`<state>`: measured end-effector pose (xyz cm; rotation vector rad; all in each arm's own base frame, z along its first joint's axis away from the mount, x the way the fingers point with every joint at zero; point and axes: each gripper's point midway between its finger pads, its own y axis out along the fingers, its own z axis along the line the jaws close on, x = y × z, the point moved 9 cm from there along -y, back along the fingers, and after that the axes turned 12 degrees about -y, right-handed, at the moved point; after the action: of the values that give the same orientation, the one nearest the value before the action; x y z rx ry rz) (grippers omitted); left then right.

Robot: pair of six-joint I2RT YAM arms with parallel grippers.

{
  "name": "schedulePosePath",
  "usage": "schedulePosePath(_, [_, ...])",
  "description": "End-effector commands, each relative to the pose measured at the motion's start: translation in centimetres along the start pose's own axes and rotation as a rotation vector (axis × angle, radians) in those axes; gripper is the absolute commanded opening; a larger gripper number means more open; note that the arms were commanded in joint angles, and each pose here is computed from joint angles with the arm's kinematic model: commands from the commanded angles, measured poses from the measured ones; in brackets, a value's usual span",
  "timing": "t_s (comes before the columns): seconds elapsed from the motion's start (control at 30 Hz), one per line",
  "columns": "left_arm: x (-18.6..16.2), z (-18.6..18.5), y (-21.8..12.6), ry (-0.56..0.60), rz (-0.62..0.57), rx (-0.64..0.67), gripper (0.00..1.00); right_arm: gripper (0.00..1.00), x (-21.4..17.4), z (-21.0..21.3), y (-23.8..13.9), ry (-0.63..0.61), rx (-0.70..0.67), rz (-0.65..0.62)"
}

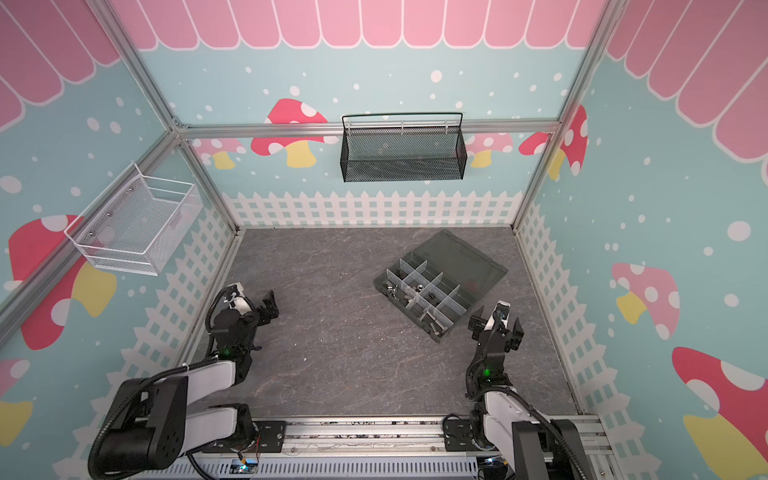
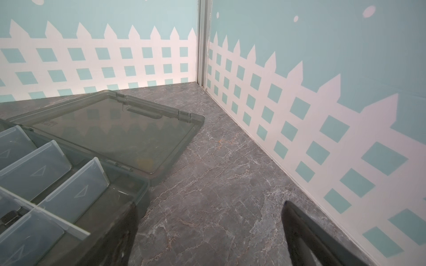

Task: Sort the screws and nuts into containers

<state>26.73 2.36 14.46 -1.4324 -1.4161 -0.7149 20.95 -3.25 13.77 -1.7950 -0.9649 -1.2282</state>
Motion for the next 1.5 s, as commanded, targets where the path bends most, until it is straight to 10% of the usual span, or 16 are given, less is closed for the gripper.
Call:
schedulePosePath(0.0, [0.8,-0.7,1.1,0.015,-0.066,-0.076,1.00,0.98,1.9,0.2,0.7,0.038,0.033,-0.088])
schedulePosePath(0.6, [-0.5,-2.1,4.3,0.099,0.077,-0.198,0.99,0.98,1.4,2.4,3.0,-0.055,0.253,-0.209])
schedulePosePath(0.8, [-0.5,-2.4,4.8,0.120,0.069,-0.052,0.99,0.98,2.4,4.6,5.3,-0.137,0.401,-0.202])
schedulePosePath(1.47, [-0.6,-2.8,4.8,0.138,0.052,-0.021,1.00,0.98,2.5,4.6,5.4,-0.141,0.399,-0.198])
